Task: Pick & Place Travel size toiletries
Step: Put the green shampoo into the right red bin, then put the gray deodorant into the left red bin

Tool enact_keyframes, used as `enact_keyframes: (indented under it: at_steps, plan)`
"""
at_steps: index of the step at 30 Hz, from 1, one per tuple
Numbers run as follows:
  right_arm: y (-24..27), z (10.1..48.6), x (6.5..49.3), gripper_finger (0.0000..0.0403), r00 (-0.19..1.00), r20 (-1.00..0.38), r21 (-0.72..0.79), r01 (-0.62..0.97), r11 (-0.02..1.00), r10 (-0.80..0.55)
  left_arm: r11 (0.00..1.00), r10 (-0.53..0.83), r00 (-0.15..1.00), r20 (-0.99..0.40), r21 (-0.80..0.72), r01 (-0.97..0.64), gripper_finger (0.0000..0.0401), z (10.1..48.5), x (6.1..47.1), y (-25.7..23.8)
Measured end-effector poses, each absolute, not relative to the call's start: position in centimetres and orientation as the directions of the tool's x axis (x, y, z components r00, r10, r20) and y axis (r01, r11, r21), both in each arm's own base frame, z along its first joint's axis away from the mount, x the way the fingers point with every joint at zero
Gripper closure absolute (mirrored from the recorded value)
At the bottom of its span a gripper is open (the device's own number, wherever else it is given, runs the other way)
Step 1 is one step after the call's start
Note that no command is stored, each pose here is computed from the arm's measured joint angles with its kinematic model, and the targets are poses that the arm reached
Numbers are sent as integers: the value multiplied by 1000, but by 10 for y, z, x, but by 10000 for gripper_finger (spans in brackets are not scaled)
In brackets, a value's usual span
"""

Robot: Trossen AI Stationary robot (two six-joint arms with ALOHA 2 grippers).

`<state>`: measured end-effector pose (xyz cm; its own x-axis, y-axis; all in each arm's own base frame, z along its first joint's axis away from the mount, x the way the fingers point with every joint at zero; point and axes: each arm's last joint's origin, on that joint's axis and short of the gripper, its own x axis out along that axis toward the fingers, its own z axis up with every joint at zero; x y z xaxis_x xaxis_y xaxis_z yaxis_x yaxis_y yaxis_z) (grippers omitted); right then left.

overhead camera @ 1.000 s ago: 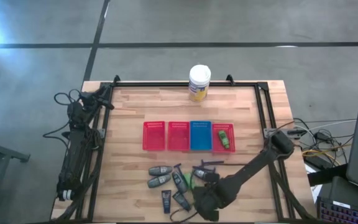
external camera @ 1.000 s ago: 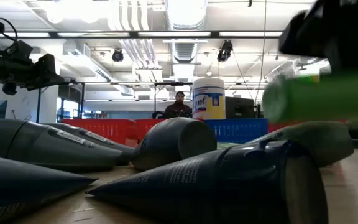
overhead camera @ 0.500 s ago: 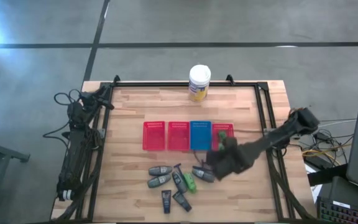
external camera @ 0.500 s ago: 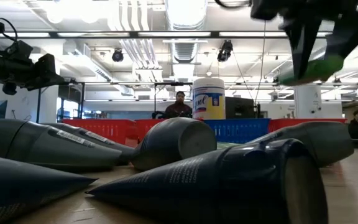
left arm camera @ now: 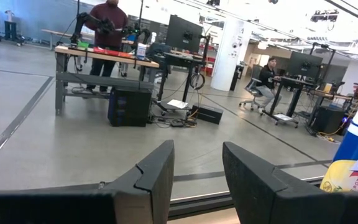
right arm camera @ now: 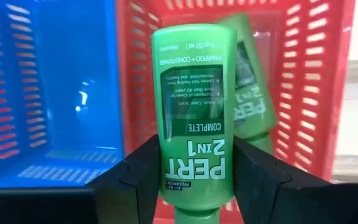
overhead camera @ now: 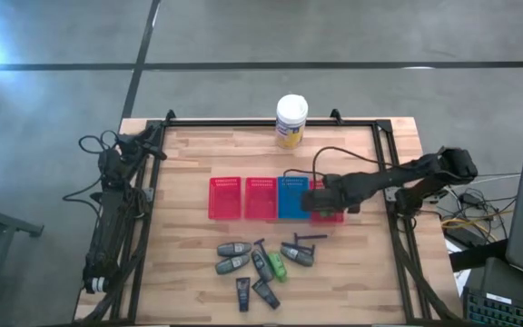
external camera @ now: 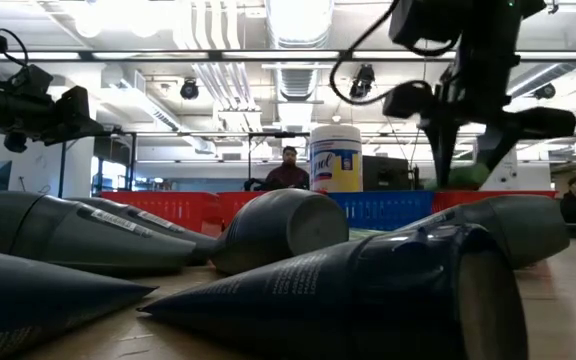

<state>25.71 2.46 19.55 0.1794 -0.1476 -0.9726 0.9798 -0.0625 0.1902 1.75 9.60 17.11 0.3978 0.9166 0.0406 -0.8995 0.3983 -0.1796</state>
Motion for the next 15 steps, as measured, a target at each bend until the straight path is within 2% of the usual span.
enact_keyframes:
  at_steps: [7, 15]
  plan:
    - [16, 186, 253, 245, 145, -978, 160, 982, -97, -149, 398, 917, 398, 40, -180, -899, 259, 171, 18, 96]
    - [16, 187, 253, 171, 146, -974, 163, 982, -93, -173, 399, 916, 398, 40, -180, -899, 259, 171, 18, 96]
